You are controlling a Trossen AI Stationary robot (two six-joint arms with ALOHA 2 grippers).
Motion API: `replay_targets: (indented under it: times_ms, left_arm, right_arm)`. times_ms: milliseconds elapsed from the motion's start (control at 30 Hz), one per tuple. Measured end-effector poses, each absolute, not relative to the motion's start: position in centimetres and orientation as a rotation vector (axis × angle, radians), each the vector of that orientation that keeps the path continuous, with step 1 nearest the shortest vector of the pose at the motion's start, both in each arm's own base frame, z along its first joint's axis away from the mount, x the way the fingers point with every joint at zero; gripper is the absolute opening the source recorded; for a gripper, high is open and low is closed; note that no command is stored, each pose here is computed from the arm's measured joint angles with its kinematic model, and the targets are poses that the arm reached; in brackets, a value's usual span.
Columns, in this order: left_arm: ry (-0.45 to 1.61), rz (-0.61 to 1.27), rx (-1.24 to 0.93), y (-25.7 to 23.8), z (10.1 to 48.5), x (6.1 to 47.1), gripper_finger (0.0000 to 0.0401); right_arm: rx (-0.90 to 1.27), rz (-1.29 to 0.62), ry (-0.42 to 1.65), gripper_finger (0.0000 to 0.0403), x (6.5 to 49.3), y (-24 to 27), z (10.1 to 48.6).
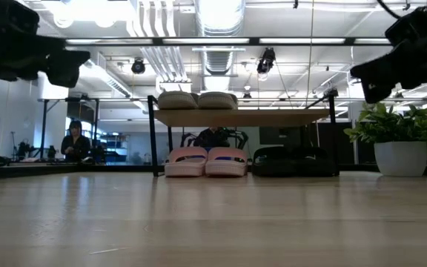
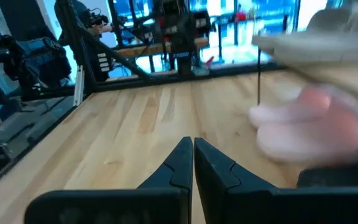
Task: Pick and place slides into the shelf
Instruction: Return to Home Position
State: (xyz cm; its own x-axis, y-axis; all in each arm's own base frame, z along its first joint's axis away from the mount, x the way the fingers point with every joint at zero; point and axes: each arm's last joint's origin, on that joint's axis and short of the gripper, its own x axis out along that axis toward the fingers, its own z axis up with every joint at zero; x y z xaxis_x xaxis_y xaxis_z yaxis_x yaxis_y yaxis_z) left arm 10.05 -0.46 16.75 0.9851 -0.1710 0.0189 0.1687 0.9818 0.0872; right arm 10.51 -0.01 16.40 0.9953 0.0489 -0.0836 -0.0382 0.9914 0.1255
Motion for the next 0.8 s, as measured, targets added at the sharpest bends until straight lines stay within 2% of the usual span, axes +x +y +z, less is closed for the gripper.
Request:
replay_targets:
  times_ms: [133, 800]
  left_arm:
    - [0.002, -0.173, 0.082, -0.46, 16.48, 10.06, 0.0221]
    - [0.032, -0.152, 0.083, -0.40, 16.24, 10.22, 0.0221]
  right_arm:
    - [0.044, 0.022, 0.013, 0.0008, 10.55, -0.09, 17.09]
    - [0.058, 0.020, 0.008, 0.0009, 10.55, -0.09, 17.14]
